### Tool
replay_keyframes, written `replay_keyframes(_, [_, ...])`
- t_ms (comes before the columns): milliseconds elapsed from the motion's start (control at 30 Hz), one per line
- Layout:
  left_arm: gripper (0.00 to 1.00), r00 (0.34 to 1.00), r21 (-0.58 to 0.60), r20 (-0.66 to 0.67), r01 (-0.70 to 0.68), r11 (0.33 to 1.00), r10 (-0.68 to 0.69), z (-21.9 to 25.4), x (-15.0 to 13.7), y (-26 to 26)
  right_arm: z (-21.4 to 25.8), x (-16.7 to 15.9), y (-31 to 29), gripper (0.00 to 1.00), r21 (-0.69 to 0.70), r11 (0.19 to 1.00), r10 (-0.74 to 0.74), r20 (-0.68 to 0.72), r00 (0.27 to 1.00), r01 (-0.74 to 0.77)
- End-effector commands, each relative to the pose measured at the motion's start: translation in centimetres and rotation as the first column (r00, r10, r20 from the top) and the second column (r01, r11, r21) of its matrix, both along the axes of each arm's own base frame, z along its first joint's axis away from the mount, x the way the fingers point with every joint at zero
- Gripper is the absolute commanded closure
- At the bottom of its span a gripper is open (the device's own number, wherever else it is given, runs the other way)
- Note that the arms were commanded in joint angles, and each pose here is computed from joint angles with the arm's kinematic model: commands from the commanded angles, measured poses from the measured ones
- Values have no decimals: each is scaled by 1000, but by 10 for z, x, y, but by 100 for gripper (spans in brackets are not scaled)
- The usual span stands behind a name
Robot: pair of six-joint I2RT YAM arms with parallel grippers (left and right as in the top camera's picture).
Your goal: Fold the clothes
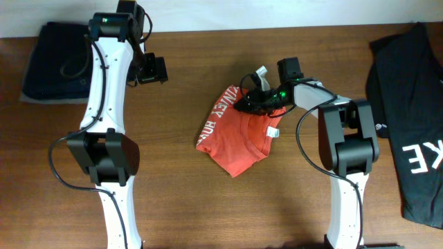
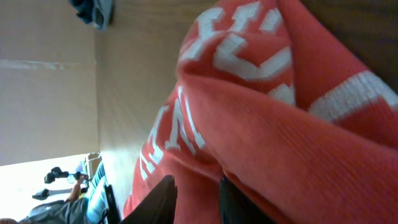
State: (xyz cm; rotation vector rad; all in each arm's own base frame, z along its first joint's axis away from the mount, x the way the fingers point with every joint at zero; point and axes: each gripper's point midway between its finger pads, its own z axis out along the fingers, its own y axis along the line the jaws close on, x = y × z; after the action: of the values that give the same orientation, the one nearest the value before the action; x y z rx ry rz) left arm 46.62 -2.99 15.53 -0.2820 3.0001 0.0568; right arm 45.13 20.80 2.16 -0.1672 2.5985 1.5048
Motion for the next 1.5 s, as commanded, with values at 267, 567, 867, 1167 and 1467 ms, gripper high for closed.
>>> replay_keyframes(267, [1,967,-86,39,253,964,-251,3,4,-34,175,14,-47,1,-65,992,-87,253,964,106])
replay_keyframes(567, [1,897,-187,80,441,878,-434,-29,19,-80,225,-60,-109,1,-354,912,-126,238,963,207])
replay_keyframes(867, [1,822,-473,121,540,696,-556,-91,16,-130,220,-103,-141,1,-547,811,-139,163,977,207])
replay_keyframes(1167, [1,803,-651,193,534,539,-563,-110,10,-162,217,-111,-141,1,-559,812,-109,139,984,168])
replay_keyframes(1467, [1,818,-704,115,467,535,-563,-133,-4,-163,217,-112,-140,1,-559,812,-108,138,985,167])
